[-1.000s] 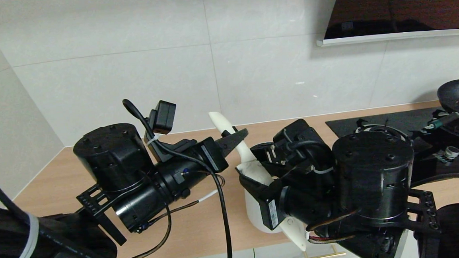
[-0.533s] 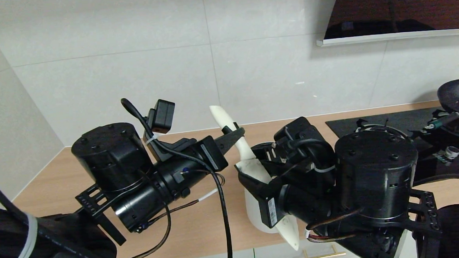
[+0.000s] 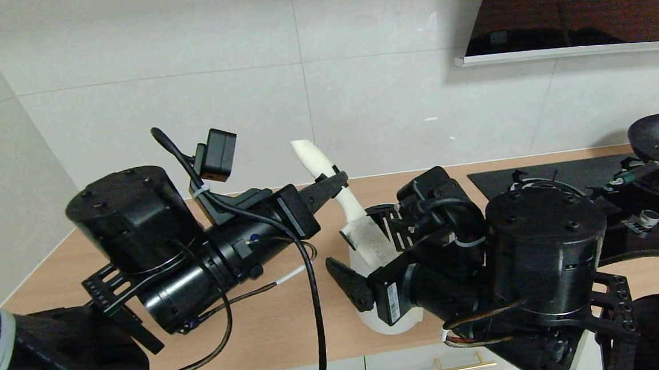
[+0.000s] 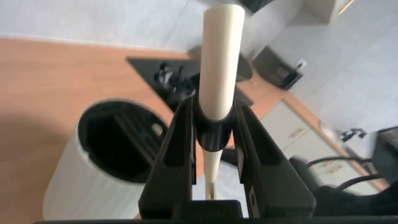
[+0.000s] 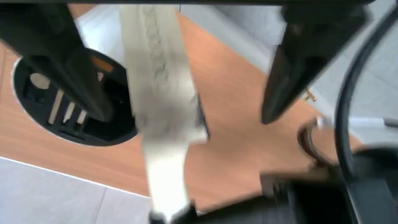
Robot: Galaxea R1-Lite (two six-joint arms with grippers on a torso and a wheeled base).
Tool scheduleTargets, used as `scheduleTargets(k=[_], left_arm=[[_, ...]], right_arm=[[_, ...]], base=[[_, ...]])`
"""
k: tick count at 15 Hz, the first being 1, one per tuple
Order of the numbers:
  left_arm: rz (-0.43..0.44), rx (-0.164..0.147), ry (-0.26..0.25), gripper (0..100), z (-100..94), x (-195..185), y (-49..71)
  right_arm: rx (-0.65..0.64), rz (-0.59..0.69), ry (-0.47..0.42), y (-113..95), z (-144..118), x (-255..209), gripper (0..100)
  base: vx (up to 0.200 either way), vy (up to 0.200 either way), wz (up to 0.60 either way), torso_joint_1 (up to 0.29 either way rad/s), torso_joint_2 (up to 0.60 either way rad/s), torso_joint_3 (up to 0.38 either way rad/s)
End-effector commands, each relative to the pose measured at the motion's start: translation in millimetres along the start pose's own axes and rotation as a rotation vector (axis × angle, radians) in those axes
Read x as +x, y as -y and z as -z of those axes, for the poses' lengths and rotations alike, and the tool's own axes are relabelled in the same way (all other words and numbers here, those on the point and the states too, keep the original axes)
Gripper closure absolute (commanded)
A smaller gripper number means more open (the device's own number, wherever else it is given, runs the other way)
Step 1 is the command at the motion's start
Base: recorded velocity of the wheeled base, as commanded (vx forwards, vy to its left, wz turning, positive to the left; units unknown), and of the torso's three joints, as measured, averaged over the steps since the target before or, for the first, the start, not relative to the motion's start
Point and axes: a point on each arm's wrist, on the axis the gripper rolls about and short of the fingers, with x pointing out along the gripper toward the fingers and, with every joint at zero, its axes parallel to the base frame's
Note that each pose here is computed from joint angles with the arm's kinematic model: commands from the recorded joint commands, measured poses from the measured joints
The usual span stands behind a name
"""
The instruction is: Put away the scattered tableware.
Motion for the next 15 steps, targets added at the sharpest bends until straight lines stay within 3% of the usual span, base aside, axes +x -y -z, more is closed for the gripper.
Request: scheduleTargets(k=[1,3,4,5,6,7,8,9,10,11,13,15], left_arm=[[0.031,0.025,0.044,100,-12.7,-7.4,10.7],[0.031,0.123,0.065,100,-17.8,-6.2,11.3],[0.039,0.190,0.100,100,-27.5,-2.6,12.6],[0.064,0.232,0.140,100,-37.6,4.7,18.2],[0.075,0.248,0.156,100,-42.0,7.9,20.7],[0.115,0.300,0.203,100,-55.3,20.4,26.1],[0.125,0.308,0.205,100,-57.0,24.7,25.3],[0.153,0.379,0.201,100,-56.5,42.7,19.0],[0.157,0.497,0.214,100,-51.2,59.9,11.1],[0.159,0.549,0.254,100,-45.0,65.8,4.8],[0.189,0.560,0.307,100,-31.9,71.4,-5.9],[0.196,0.611,0.350,100,-36.9,70.2,-2.7]], right_arm=[[-0.009,-0.001,0.037,3.9,-8.2,-11.1,0],[-0.045,0.024,0.083,16.7,-18.5,-25.2,0],[-0.066,0.065,0.106,34.1,-25.9,-30.6,0],[-0.064,0.096,0.123,49.9,-31.3,-32.2,0],[-0.062,0.109,0.131,56.3,-33.7,-33.5,0],[-0.057,0.140,0.164,70.7,-42.8,-40.8,0],[-0.056,0.147,0.170,73.6,-44.6,-42.6,0],[-0.057,0.184,0.174,83.7,-47.8,-41.4,0],[-0.057,0.210,0.164,90.7,-47.9,-38.3,0],[-0.059,0.220,0.152,93.2,-44.9,-35.1,0],[-0.060,0.230,0.143,96.2,-42.6,-33.3,0],[-0.060,0.242,0.138,99.2,-41.4,-33.1,0]], base=[[0.000,0.000,0.00,0.000,0.00,0.000],[0.000,0.000,0.00,0.000,0.00,0.000],[0.000,0.000,0.00,0.000,0.00,0.000],[0.000,0.000,0.00,0.000,0.00,0.000],[0.000,0.000,0.00,0.000,0.00,0.000],[0.000,0.000,0.00,0.000,0.00,0.000],[0.000,0.000,0.00,0.000,0.00,0.000],[0.000,0.000,0.00,0.000,0.00,0.000],[0.000,0.000,0.00,0.000,0.00,0.000],[0.000,0.000,0.00,0.000,0.00,0.000],[0.000,0.000,0.00,0.000,0.00,0.000],[0.000,0.000,0.00,0.000,0.00,0.000]])
